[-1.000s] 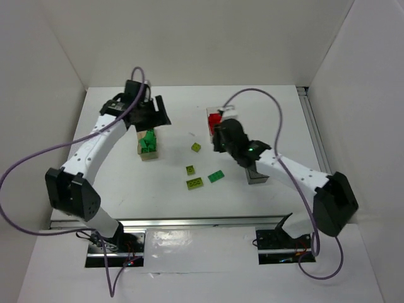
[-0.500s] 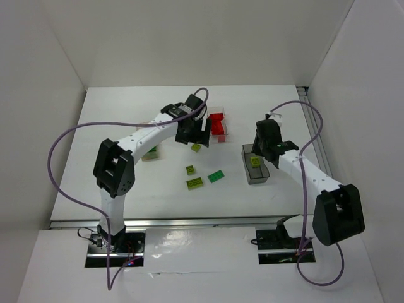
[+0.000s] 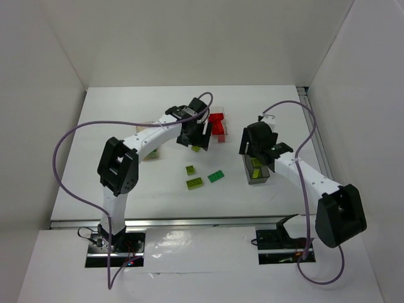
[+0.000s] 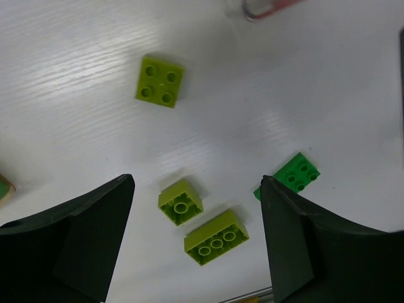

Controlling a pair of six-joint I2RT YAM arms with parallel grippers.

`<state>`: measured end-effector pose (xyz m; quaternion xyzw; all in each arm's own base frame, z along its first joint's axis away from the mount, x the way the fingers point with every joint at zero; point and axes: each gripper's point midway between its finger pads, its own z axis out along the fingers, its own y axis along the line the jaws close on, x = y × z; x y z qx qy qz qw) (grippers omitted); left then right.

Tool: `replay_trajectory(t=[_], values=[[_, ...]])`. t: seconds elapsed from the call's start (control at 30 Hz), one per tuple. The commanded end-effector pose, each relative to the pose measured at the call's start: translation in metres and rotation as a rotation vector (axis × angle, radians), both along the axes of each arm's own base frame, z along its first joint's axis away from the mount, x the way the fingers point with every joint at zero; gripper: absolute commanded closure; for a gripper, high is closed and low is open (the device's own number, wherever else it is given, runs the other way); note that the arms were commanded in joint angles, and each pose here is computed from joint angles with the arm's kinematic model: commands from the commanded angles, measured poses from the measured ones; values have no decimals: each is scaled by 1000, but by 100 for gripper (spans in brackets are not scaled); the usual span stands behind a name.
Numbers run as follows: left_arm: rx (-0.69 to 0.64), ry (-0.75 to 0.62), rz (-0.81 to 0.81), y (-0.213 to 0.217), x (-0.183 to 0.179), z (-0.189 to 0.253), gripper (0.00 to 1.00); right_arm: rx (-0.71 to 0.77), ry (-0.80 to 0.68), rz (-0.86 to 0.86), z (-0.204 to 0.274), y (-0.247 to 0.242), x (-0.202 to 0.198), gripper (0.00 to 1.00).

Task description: Sort the legos into containers by color

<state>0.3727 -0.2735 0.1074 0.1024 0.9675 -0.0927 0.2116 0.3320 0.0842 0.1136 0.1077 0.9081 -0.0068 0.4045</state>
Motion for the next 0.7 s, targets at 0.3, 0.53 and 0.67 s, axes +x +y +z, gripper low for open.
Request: replay_trajectory(t=[0.3, 0.53, 0.67], values=[[89, -5, -468, -92, -70, -57, 15, 164, -260, -174, 84, -28, -19, 16], [169, 23, -472, -89, -86, -86, 23, 271, -370, -160, 110, -31, -37, 16], [192, 18, -473, -88, -87, -91, 30, 255, -369, -172, 113, -35, -35, 16]])
